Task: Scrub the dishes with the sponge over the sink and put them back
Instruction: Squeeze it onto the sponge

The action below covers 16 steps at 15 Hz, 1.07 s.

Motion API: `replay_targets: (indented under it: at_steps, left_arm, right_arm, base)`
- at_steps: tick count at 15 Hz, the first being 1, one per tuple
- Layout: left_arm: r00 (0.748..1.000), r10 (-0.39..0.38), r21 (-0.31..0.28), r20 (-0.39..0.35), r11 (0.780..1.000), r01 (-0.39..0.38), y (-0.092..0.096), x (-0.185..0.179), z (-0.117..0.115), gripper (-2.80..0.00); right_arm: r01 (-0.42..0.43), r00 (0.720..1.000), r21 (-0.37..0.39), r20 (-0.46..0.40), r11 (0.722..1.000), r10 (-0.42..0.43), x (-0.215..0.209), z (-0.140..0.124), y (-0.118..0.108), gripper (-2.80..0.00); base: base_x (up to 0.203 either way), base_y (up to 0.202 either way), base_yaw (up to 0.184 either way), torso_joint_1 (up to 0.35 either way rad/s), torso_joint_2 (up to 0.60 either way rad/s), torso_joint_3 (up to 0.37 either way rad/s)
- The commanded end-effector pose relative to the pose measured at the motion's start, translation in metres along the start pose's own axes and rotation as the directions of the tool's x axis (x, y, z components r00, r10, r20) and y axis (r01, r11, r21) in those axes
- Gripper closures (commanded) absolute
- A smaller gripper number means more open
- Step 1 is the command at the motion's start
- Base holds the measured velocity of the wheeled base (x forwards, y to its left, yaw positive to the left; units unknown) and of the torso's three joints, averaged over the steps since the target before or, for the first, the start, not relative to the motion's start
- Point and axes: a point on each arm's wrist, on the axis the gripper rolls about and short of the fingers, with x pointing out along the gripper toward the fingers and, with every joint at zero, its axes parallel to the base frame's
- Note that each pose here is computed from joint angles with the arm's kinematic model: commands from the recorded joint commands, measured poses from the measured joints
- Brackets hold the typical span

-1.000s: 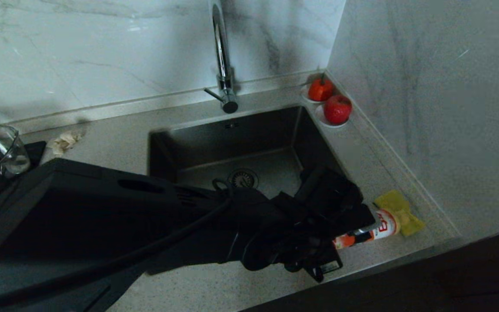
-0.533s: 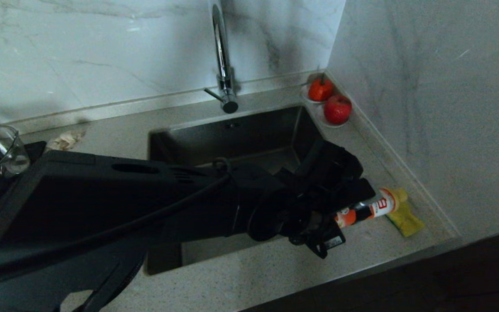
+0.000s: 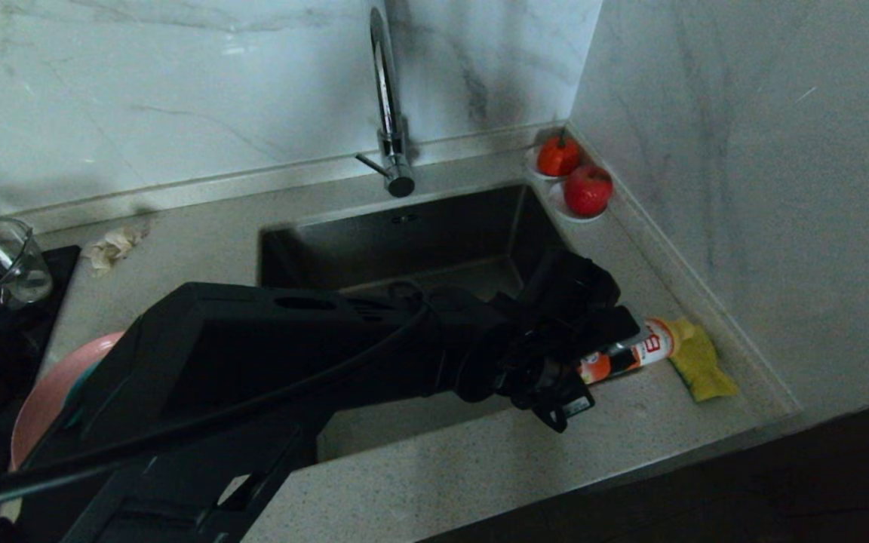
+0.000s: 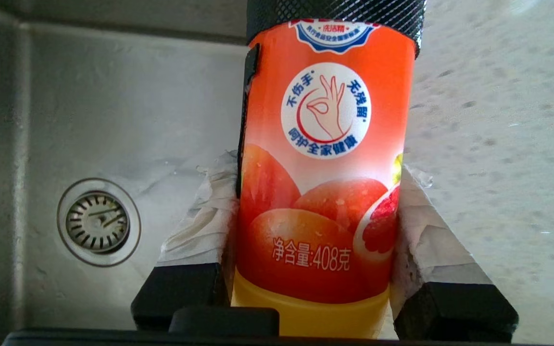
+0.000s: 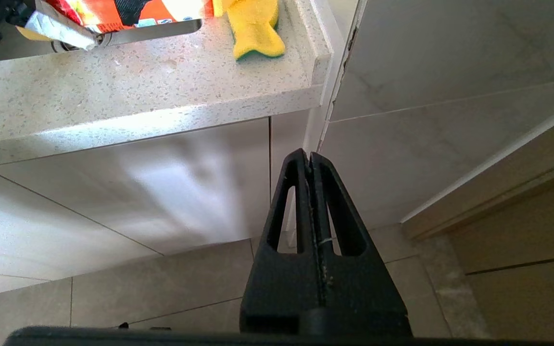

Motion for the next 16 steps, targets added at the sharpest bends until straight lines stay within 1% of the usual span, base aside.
replay_targets:
  at_steps: [1, 8, 13, 16]
  left_arm:
    - [1.0, 0.004, 0.0, -0.006, 1.0, -0.004, 0.002, -0.001, -0.001, 0.0]
    - [1.0, 0.021, -0.005, 0.023, 1.0, -0.021, 0.011, -0.019, 0.007, 0.0]
    - [0.998, 0.028, 0.001, 0.061, 1.0, -0.028, 0.01, -0.034, 0.017, 0.0]
    - [0.997, 0.024, 0.003, 0.07, 1.0, -0.024, 0.009, -0.04, 0.02, 0.0]
  right_arm:
    - [0.0, 1.0, 0.0, 0.001, 1.0, 0.0, 0.0, 0.0, 0.0, 0.0]
    - [0.0, 1.0, 0.0, 0.001, 1.0, 0.0, 0.0, 0.0, 0.0, 0.0]
    - [0.0, 1.0, 0.0, 0.001, 1.0, 0.0, 0.0, 0.0, 0.0, 0.0]
    - [-0.001, 1.0, 0.001, 0.001, 1.0, 0.001, 0.0, 0.0, 0.0, 0.0]
  base:
    - [0.0, 0.0, 0.0, 0.0, 0.0, 0.0]
    - [0.0, 0.0, 0.0, 0.0, 0.0, 0.0]
    - [0.0, 0.0, 0.0, 0.0, 0.0, 0.0]
    - [0.0, 0.0, 0.0, 0.0, 0.0, 0.0]
